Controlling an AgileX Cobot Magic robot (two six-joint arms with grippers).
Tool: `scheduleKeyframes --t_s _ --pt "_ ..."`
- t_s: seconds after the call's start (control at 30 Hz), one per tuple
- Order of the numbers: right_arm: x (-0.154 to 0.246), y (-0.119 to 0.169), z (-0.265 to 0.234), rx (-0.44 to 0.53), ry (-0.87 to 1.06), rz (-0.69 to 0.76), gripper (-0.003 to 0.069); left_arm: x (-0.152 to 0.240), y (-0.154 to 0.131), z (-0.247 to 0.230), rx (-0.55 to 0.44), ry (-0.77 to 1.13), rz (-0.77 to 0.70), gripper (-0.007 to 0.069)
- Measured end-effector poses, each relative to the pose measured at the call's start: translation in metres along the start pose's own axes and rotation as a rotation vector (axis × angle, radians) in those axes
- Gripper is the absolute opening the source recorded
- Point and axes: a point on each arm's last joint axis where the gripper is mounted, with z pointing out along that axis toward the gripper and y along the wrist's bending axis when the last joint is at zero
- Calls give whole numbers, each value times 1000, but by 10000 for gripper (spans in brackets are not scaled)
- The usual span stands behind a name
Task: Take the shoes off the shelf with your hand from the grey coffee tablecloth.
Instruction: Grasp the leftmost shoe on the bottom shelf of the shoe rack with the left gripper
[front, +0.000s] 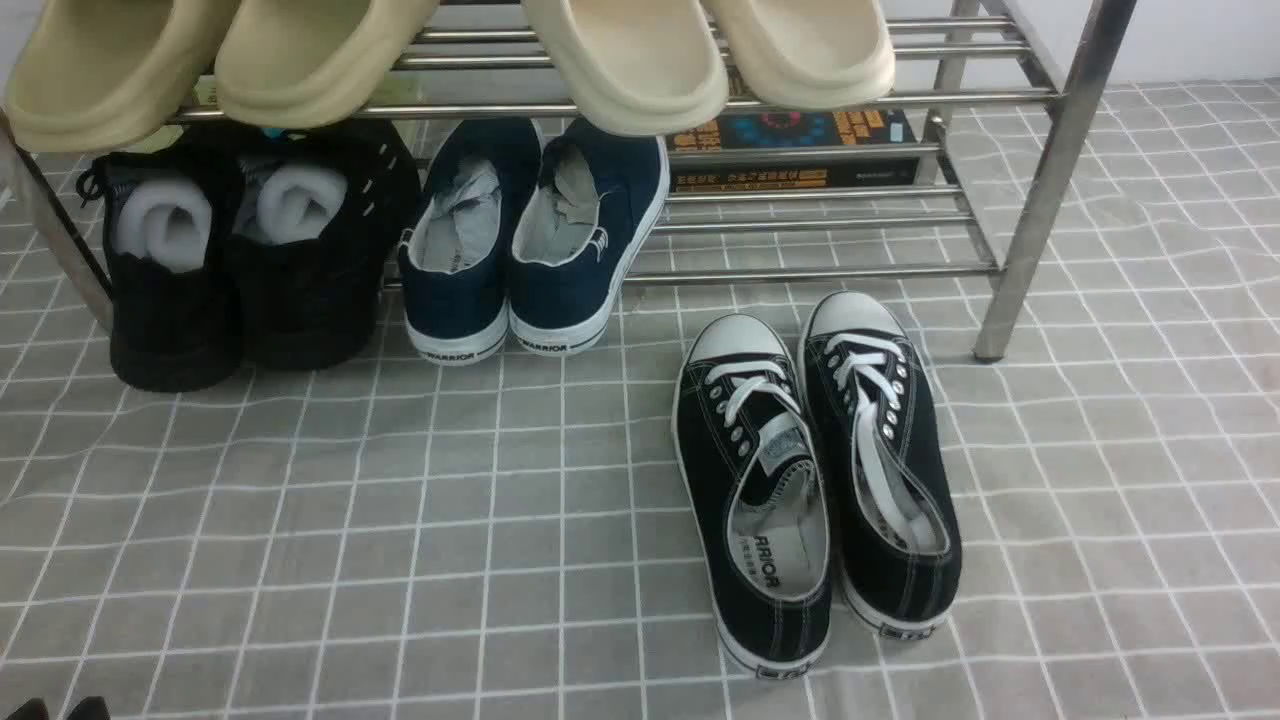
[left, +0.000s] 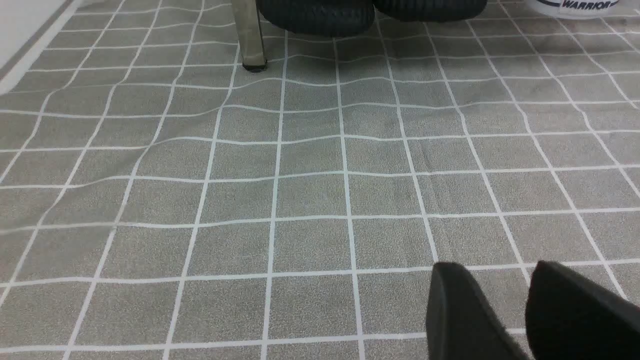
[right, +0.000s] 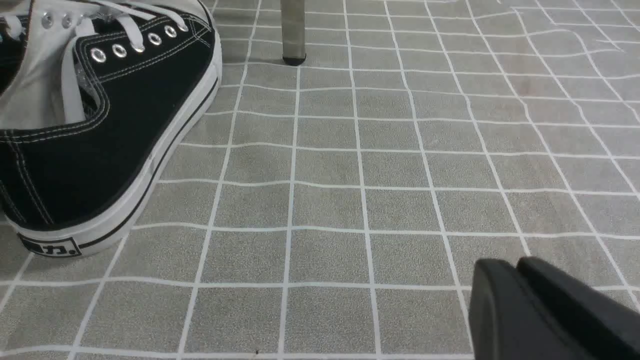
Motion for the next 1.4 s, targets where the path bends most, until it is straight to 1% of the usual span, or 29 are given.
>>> scheduleKeyframes --t_s 0.8,0.87,0.93,1.0,1.03,1.07,1.13,1.17,1.2,1.23,1.4 --pt "0 0 0 0 0 0 97 0 0 0 -2 -1 4 240" --pt "0 0 0 0 0 0 99 0 0 0 1 -4 -20 240" --pt "0 0 0 0 0 0 104 -1 -4 0 42 -11 -242 240" --pt "0 0 0 0 0 0 106 -3 -9 0 107 -8 -577 240" --pt "0 0 0 0 0 0 106 -3 -10 0 119 -6 -625 240" --pt "0 0 0 0 0 0 109 -5 -13 -1 158 4 -849 240" --pt "0 0 0 0 0 0 113 -7 -16 -1 201 21 -1082 240" --pt "0 0 0 0 0 0 116 -8 -16 -2 214 25 -1160 240" --pt "0 0 0 0 0 0 116 -8 -16 -2 214 25 -1160 240" --pt "0 0 0 0 0 0 117 -9 -17 -2 226 17 -1230 240" --pt "0 0 0 0 0 0 123 -19 -11 -3 247 -108 -1299 240"
